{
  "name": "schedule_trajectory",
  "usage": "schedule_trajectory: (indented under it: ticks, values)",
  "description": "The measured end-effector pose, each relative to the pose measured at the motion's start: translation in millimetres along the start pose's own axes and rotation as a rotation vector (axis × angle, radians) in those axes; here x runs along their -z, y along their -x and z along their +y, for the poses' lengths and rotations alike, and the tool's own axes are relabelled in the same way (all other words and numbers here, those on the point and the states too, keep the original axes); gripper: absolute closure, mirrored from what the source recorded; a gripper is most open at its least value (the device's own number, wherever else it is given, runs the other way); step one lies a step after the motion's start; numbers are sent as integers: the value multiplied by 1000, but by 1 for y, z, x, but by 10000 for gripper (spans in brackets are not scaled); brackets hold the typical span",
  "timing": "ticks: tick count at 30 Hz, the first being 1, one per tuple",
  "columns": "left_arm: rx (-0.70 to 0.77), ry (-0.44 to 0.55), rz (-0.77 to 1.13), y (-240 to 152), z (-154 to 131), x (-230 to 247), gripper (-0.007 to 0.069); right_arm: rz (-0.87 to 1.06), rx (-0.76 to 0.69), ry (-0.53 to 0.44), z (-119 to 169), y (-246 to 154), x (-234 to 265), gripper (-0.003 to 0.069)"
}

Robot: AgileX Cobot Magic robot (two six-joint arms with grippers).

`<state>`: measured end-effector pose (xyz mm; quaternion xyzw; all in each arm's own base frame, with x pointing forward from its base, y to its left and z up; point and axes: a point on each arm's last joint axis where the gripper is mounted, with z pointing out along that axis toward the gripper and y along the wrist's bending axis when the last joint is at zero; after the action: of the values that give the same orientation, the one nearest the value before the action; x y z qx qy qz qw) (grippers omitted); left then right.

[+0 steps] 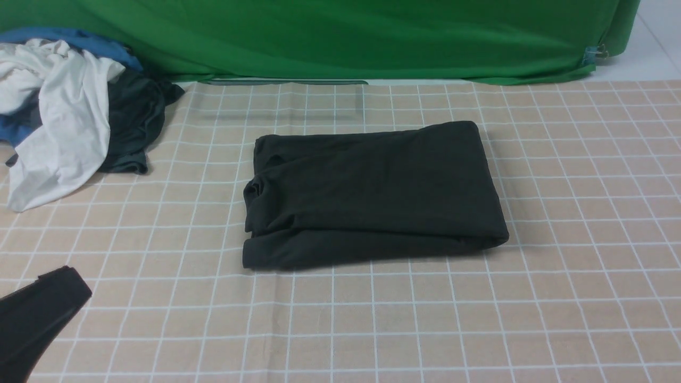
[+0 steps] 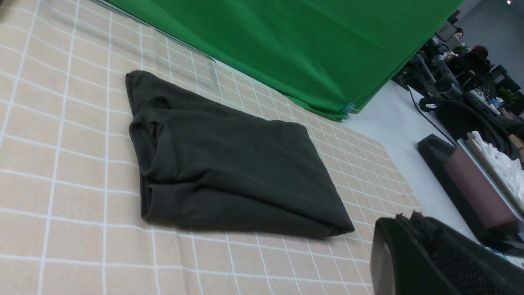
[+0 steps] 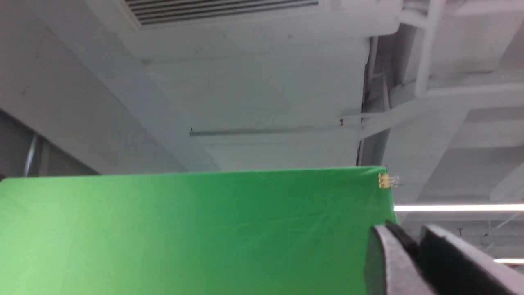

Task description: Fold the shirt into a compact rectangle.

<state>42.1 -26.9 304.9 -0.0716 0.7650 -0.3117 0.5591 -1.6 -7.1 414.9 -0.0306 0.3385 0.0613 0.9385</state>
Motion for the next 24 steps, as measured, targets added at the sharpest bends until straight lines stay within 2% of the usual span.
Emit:
schedule_trajectory:
  ticks: [14, 19, 22, 24]
  values:
    - [-12, 0, 0, 0, 0, 0, 612, 14, -12, 4, 0, -2, 0, 512]
    - [-104, 4, -117, 2, 6, -6, 612, 15, -14, 4, 0, -2, 0, 503]
    - [-174, 69, -278, -5, 27, -19, 612, 19, -14, 5, 1, -2, 0, 496]
    - [-183, 150, -295, -23, 47, -26, 612, 30, -14, 8, 1, -3, 0, 495]
